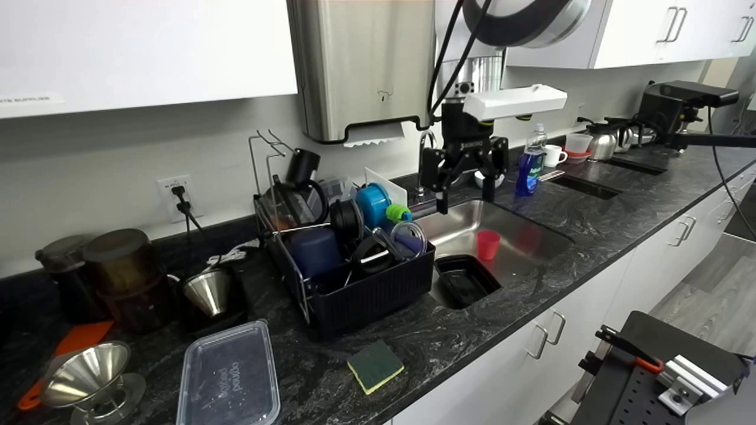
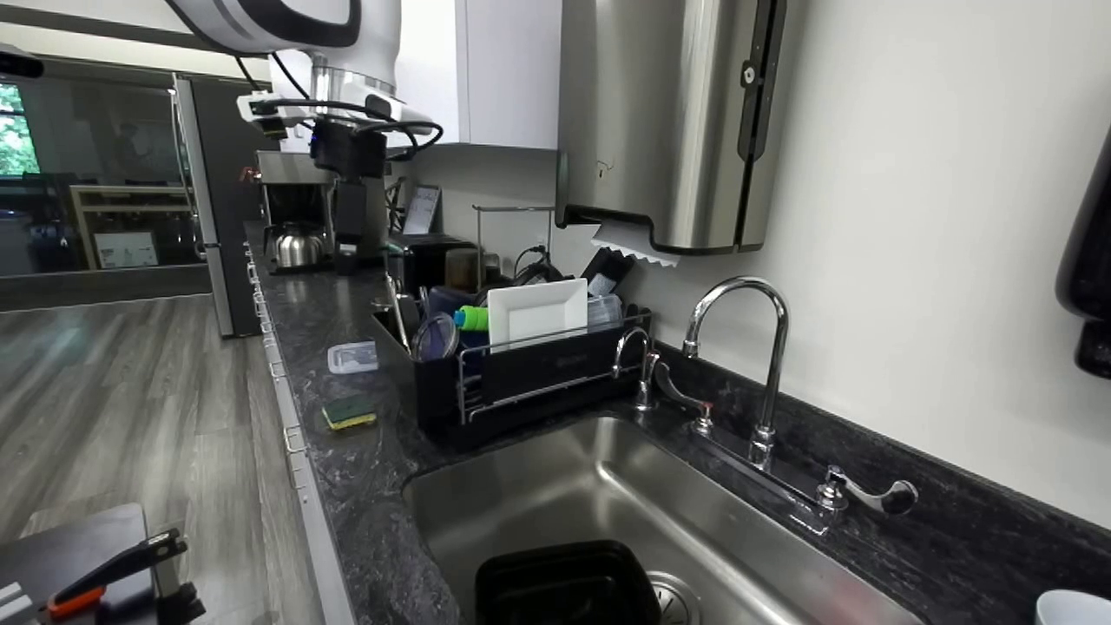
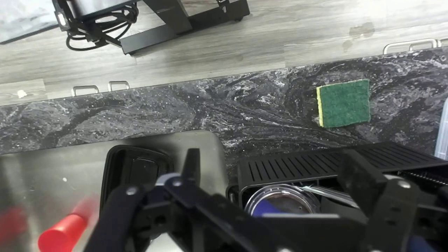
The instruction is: Put the light blue pot in the sink
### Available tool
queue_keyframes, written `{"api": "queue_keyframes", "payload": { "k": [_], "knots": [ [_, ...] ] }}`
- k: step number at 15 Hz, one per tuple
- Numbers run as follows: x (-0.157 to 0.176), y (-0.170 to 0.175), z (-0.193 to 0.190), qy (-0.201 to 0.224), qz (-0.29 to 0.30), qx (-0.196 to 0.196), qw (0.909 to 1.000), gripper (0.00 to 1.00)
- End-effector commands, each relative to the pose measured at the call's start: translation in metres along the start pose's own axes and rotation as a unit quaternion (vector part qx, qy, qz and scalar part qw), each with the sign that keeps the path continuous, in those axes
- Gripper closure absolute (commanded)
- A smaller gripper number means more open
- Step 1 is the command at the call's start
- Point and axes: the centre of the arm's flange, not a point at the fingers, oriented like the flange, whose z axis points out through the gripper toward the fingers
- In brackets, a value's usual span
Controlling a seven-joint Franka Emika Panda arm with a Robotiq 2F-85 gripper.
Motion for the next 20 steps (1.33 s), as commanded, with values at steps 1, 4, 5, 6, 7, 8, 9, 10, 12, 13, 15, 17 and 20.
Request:
{"api": "queue_keyframes", "payload": {
  "k": [1,4,5,6,7,8,9,10,12,13,15,17,20],
  "knots": [
    [-0.007,-0.003,0.018,0.031,-0.002,0.017,0.9994,0.0],
    [-0.007,-0.008,0.027,0.053,-0.01,0.022,0.9983,0.0],
    [-0.005,-0.01,0.029,0.061,-0.012,0.024,0.9978,0.0],
    [-0.003,-0.011,0.031,0.068,-0.013,0.025,0.9973,0.0],
    [-0.001,-0.012,0.032,0.078,-0.014,0.024,0.9966,0.0],
    [0.002,-0.013,0.032,0.086,-0.016,0.026,0.9958,0.0],
    [0.004,-0.013,0.032,0.094,-0.016,0.028,0.9951,0.0],
    [0.007,-0.014,0.032,0.1,-0.018,0.029,0.9944,0.0],
    [0.014,-0.016,0.033,0.109,-0.021,0.029,0.9934,0.0],
    [0.018,-0.017,0.035,0.112,-0.023,0.028,0.993,0.0],
    [0.027,-0.02,0.038,0.113,-0.028,0.024,0.9929,0.0],
    [0.036,-0.022,0.042,0.117,-0.029,0.017,0.9925,0.0],
    [0.047,-0.026,0.046,0.129,-0.035,0.006,0.9909,0.0]
  ]
}}
